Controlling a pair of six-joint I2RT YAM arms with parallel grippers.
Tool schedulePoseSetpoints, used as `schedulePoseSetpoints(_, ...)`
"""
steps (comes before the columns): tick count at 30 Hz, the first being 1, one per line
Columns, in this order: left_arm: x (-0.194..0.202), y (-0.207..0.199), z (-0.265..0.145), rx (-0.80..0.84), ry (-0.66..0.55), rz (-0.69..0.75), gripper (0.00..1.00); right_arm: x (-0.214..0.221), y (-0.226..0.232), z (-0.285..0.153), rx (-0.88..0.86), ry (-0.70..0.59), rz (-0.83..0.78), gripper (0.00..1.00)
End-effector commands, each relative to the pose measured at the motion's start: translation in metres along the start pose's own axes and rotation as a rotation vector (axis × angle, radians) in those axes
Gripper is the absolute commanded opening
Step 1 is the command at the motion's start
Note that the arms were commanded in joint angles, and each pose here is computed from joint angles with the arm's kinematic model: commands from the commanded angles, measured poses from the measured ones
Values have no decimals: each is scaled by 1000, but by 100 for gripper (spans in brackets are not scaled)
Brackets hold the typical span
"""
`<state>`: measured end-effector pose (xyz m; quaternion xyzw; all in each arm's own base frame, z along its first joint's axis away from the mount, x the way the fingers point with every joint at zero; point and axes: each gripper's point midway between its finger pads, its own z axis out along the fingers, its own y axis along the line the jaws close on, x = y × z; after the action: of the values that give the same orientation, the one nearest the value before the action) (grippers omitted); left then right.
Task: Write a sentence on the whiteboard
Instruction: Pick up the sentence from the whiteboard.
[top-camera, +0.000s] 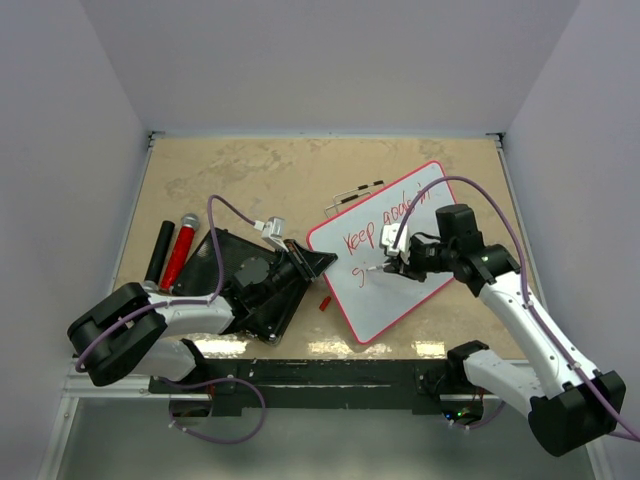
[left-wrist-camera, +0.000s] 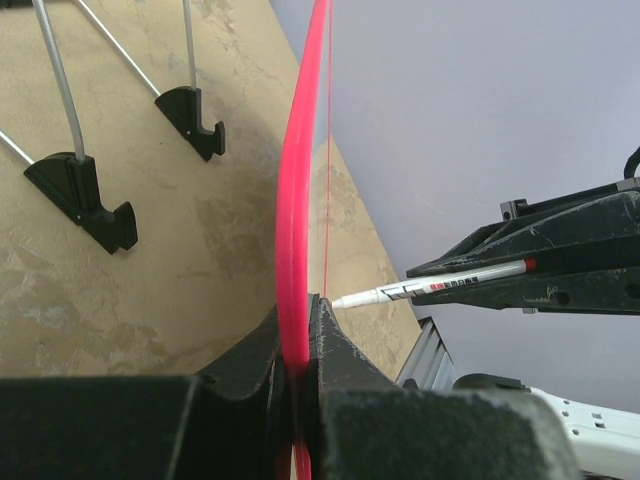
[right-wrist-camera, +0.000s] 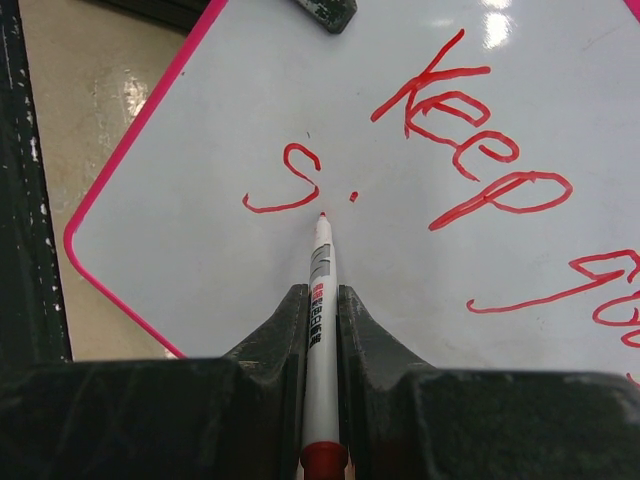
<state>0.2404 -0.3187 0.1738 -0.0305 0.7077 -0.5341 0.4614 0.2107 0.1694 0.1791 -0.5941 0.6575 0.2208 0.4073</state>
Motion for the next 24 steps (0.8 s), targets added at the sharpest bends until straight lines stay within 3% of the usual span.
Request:
schedulePoseSetpoints(1,-9,-16,5,64,-25,71,0,-3,-14,-2,77,2,-7,0)
schedulePoseSetpoints(8,-9,-14,5,61,-24,71,0,-1,-17,-3,100,15,-2,0)
schedulePoseSetpoints(20,-10,-16,6,64,-25,74,0,15,16,0,-100,64,-60,0)
schedulePoseSetpoints(24,-9,-16,7,65,-22,74,0,14,6,2,-45,72,-36,0)
